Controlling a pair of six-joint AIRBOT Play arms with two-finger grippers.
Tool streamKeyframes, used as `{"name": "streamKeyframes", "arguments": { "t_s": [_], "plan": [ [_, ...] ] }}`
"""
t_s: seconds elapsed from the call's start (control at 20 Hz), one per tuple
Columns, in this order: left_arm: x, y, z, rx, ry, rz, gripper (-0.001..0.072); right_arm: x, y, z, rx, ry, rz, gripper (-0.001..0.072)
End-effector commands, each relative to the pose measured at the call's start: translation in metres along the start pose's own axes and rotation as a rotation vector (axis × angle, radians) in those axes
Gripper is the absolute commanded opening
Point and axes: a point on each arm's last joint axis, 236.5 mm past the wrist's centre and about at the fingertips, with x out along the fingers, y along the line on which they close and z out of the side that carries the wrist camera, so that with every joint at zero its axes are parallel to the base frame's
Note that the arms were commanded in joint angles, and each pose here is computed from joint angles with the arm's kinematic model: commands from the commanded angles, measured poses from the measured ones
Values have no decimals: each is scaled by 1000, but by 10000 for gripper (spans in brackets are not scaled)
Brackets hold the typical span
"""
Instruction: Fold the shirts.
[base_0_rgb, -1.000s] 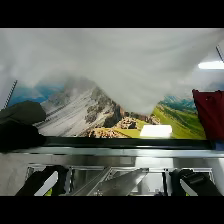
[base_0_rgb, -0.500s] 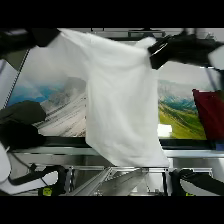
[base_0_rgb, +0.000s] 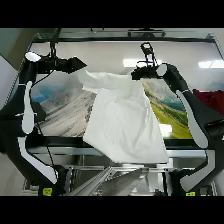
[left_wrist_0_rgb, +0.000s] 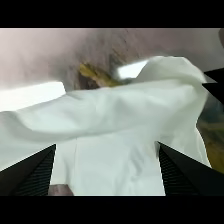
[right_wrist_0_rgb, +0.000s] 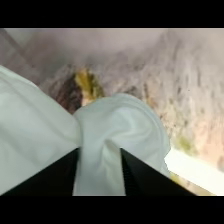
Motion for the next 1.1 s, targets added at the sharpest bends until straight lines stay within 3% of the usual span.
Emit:
{"name": "streamKeyframes", "arguments": {
  "t_s": [0.0,0.15,0.25,0.4,0.5,0.65,1.05],
  "plan": [
    [-7,-2,-10,-42,102,-48,714,-3,-21,-8,66,39,-9,394],
    [-39,-14,-45,-140,274,-78,711,-40,-57,-32,151,185,12,399],
    [-45,-27,-82,-203,384,-118,695,-58,-82,-62,190,291,28,649],
    [-43,-53,-150,-290,511,-160,695,-71,-106,-99,283,395,72,644],
    [-43,-70,-205,-350,593,-171,695,-71,-89,-109,302,415,219,641],
    [-55,-70,-295,-416,716,-64,695,-66,-60,-117,286,432,389,640],
    [-69,-75,-410,-581,665,75,695,-26,-25,-156,269,544,462,639]
  ]
}}
